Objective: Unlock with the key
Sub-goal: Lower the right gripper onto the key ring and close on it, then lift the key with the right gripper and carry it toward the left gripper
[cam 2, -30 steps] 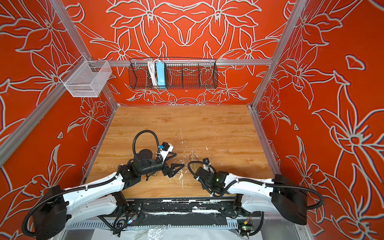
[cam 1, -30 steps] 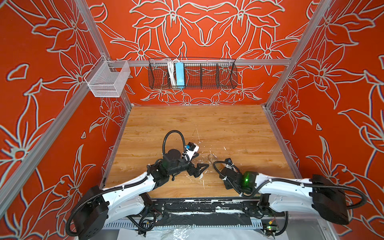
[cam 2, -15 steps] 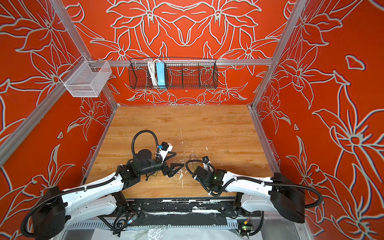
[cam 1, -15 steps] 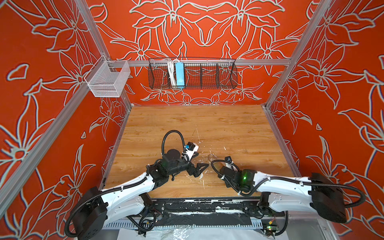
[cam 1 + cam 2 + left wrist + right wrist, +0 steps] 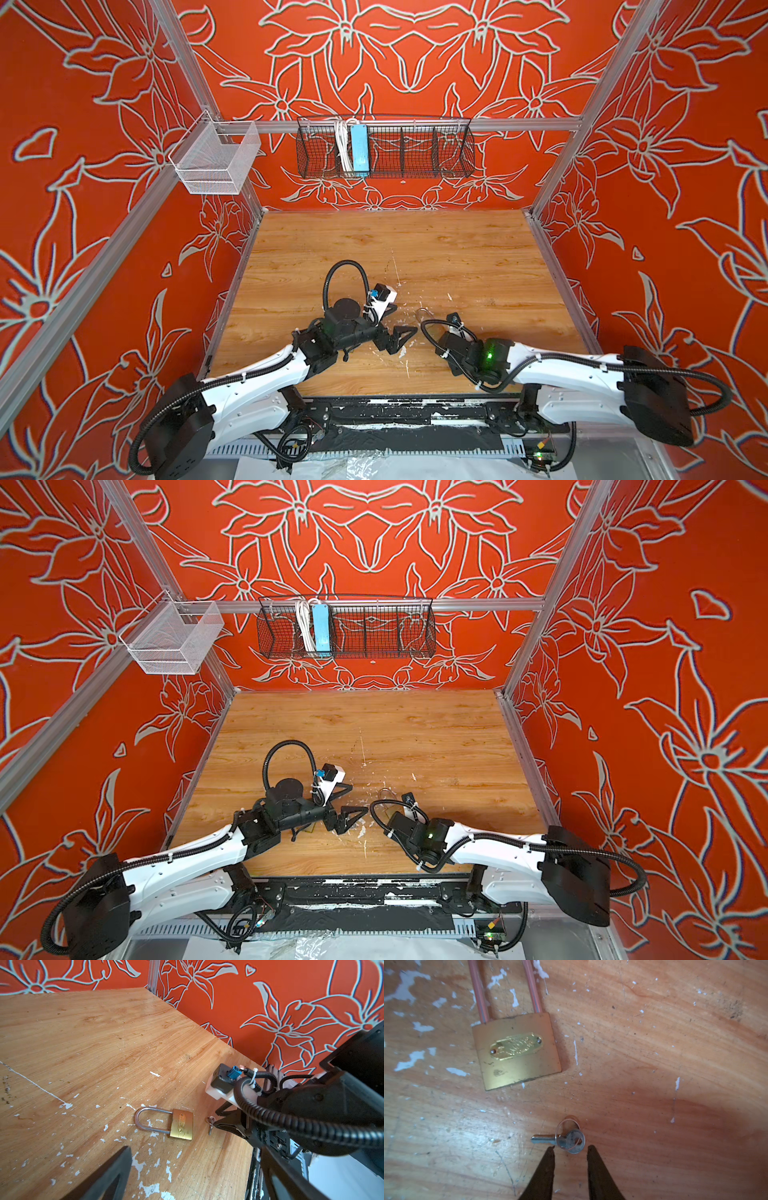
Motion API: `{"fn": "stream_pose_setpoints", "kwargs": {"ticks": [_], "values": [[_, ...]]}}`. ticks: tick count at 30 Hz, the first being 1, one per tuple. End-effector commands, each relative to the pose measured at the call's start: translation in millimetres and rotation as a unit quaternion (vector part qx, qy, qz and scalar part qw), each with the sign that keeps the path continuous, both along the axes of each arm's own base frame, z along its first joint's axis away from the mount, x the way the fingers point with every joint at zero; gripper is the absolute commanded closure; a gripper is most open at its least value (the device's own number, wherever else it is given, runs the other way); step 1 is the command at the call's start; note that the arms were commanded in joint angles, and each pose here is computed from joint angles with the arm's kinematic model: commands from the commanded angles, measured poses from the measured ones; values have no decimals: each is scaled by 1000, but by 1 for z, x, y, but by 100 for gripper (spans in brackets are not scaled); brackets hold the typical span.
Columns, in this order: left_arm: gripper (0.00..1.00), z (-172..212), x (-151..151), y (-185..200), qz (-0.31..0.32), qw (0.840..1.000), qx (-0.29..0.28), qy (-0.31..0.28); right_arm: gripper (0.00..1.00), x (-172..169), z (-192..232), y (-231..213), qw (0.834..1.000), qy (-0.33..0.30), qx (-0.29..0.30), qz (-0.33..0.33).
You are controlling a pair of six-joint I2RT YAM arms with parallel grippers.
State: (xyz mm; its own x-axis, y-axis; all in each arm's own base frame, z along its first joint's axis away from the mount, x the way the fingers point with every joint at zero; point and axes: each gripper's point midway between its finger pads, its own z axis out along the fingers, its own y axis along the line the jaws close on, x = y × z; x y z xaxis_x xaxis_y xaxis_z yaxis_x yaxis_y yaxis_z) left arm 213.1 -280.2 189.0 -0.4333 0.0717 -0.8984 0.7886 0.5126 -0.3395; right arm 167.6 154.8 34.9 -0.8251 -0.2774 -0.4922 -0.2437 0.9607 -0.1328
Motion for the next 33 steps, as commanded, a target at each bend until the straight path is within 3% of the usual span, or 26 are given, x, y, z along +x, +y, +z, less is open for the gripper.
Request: {"fn": "stream_pose_setpoints", "kwargs": {"ticks": [1, 17, 24, 29, 33], "values": [[4, 2, -2, 1, -2, 1000, -3, -9, 70, 6, 7, 10, 1000, -5, -4, -2], [4, 3, -2, 0, -4, 1000, -4, -8, 71, 10, 0, -7, 996, 1, -83, -41], [4, 3, -3, 1, -3, 1000, -4, -8, 76, 10, 0, -6, 997, -3, -71, -39], [4, 2, -3, 1, -3, 1000, -4, -8, 89, 10, -1, -8, 997, -8, -62, -41], [4, 2, -3, 1, -2, 1000, -4, -9, 91, 10, -1, -9, 998, -13, -47, -45]]}}
